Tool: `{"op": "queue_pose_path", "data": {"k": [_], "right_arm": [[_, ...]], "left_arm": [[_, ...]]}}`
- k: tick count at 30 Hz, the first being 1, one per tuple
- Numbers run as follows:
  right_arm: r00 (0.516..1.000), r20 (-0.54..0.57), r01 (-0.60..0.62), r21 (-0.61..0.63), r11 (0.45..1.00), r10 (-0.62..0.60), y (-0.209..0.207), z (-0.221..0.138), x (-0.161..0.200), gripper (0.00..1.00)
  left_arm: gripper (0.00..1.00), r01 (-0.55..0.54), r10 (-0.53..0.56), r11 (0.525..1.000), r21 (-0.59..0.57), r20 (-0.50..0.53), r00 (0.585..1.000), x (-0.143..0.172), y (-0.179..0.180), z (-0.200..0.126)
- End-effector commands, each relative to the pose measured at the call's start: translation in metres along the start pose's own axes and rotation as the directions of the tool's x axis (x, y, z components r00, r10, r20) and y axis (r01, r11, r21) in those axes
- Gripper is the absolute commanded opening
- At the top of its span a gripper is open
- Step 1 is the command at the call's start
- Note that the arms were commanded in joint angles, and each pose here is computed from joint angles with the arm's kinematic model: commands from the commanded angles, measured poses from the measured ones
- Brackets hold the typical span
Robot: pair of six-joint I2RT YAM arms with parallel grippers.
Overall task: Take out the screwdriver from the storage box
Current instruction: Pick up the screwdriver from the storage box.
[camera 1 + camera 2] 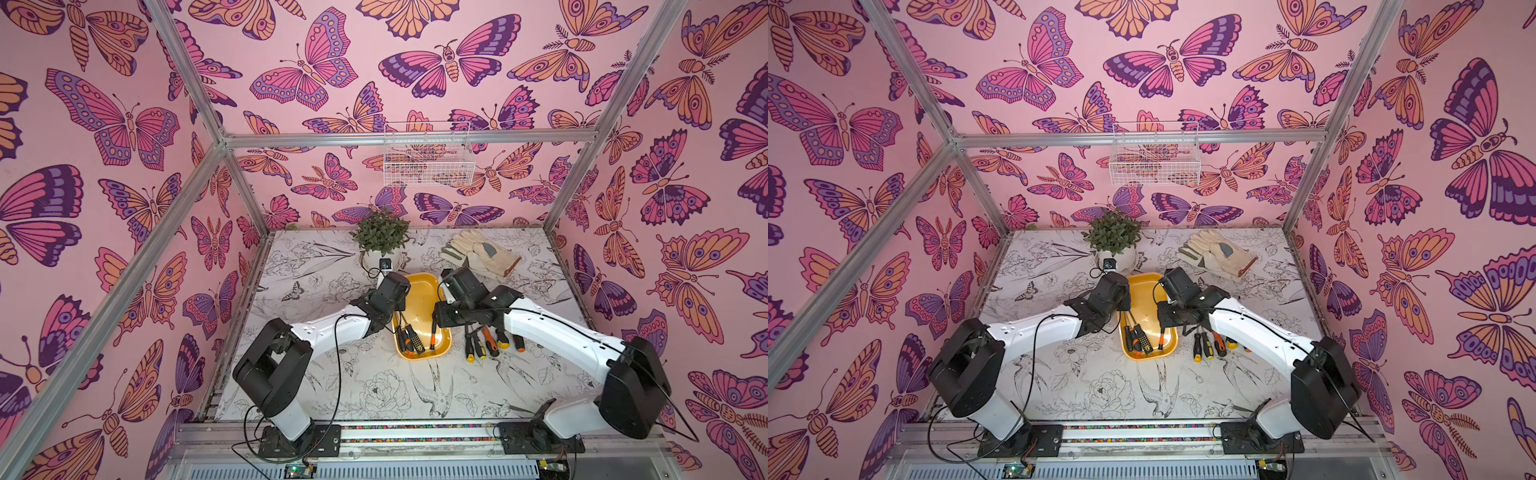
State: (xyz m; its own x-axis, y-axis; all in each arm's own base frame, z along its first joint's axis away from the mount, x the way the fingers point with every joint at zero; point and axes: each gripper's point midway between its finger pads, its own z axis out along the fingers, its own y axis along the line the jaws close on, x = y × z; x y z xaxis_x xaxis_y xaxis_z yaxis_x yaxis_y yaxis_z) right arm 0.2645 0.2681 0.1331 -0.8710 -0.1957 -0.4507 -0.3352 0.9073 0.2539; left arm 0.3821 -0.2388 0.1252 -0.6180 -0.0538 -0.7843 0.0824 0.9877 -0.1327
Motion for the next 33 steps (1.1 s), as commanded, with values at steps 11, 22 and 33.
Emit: {"op": "queue_pose_path", "data": {"k": [11,22,33], "right_arm": [[1.000,-0.022,-0.004,0.112,0.994,0.006,-0.007,0.045,-0.002,0.44],[0.997,-0.076,0.002,0.196,0.981,0.014,-0.023,0.071,0.005,0.42],[0.994,-0.110,0.026,0.274,0.961,0.005,-0.044,0.074,0.014,0.41]], "left_arm": [[0.00,0.035,-0.035,0.999,0.005,0.032,0.999,-0.010,0.002,-0.005],[0.00,0.035,-0.035,0.999,0.002,0.033,0.999,-0.009,0.003,-0.005],[0.00,0.039,-0.039,0.999,-0.002,0.037,0.999,-0.010,0.004,-0.006]]}}
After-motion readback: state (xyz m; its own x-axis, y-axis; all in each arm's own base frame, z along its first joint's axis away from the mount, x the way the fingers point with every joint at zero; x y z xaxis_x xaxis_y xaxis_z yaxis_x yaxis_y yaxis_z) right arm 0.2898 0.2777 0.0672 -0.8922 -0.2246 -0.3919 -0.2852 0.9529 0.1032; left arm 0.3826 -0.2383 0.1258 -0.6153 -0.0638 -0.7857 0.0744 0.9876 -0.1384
